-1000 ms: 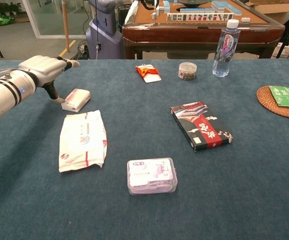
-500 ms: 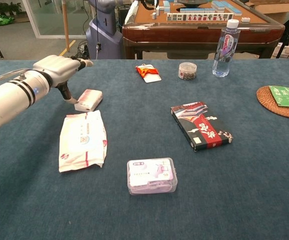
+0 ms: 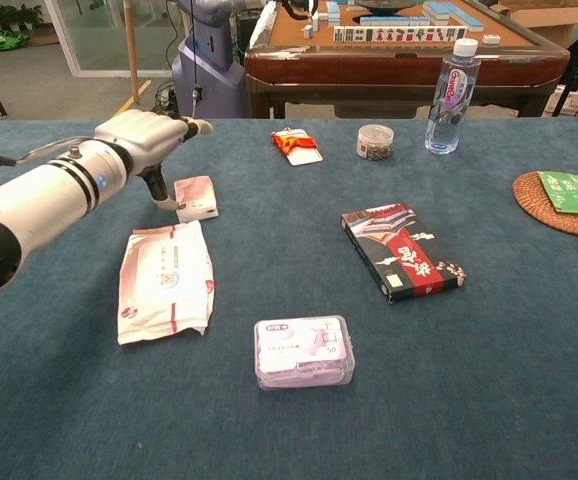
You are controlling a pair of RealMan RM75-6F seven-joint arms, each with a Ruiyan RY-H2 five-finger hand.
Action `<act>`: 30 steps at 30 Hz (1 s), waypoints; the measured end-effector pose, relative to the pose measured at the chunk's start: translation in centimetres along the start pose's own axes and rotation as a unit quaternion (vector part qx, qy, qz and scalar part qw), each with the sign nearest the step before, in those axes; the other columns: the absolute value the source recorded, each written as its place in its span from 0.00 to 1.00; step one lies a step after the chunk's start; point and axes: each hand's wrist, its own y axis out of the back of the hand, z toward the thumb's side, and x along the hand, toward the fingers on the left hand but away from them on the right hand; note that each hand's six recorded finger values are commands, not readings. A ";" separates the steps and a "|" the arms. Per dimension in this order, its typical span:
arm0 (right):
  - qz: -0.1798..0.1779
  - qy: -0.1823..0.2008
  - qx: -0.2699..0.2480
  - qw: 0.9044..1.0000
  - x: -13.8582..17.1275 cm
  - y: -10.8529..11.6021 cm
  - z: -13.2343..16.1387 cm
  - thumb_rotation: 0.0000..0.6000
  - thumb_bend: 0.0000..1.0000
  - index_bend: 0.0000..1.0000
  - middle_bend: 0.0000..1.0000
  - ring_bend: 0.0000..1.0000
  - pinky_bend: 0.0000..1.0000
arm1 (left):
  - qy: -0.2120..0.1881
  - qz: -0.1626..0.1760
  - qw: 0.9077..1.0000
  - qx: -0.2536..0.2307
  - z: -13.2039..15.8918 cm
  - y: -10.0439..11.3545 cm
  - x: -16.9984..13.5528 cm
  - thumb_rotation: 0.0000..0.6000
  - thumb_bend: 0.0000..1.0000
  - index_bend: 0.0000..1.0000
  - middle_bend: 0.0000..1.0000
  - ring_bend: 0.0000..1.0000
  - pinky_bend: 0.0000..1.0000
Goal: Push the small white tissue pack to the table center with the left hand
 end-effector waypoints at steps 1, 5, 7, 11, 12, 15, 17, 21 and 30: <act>0.000 0.000 -0.001 1.000 0.0 0.0 0.0 1.00 0.06 0.24 0.31 0.26 0.27 | -0.001 0.000 1.000 0.000 0.2 0.0 0.0 1.00 0.04 0.04 0.00 0.00 0.15; 0.000 0.000 -0.002 1.000 0.0 0.1 0.0 1.00 0.06 0.24 0.31 0.26 0.27 | -0.007 0.002 1.000 -0.004 1.0 0.2 0.1 1.00 0.04 0.04 0.00 0.00 0.15; 0.000 0.000 -0.002 1.000 0.0 0.1 0.0 1.00 0.06 0.24 0.31 0.26 0.27 | -0.009 0.003 1.000 -0.008 1.4 0.3 0.1 1.00 0.04 0.04 0.00 0.00 0.15; 0.001 0.001 -0.002 1.000 0.0 0.1 0.0 1.00 0.06 0.24 0.31 0.26 0.27 | -0.012 0.003 1.000 -0.013 2.1 0.5 0.2 1.00 0.04 0.04 0.00 0.00 0.15; 0.001 0.001 -0.002 1.000 0.0 0.1 0.0 1.00 0.06 0.24 0.31 0.26 0.27 | -0.013 0.003 1.000 -0.015 2.3 0.5 0.2 1.00 0.04 0.04 0.00 0.00 0.15; 0.001 0.001 -0.003 1.000 0.0 0.1 0.0 1.00 0.06 0.24 0.31 0.26 0.27 | -0.015 0.003 1.000 -0.017 2.6 0.6 0.1 1.00 0.04 0.04 0.00 0.00 0.15; 0.001 0.001 -0.003 1.000 0.0 0.1 0.0 1.00 0.06 0.24 0.31 0.26 0.27 | -0.015 0.004 1.000 -0.017 2.6 0.7 0.0 1.00 0.04 0.04 0.00 0.00 0.15; 0.001 0.003 -0.004 1.000 0.1 0.1 0.1 1.00 0.06 0.24 0.31 0.26 0.27 | -0.007 0.010 1.000 -0.007 1.7 1.1 0.0 1.00 0.04 0.04 0.00 0.00 0.15; 0.001 0.004 -0.004 1.000 0.2 0.1 0.2 1.00 0.06 0.24 0.31 0.26 0.27 | 0.026 0.004 0.999 0.025 -1.8 1.5 0.5 1.00 0.04 0.04 0.00 0.00 0.15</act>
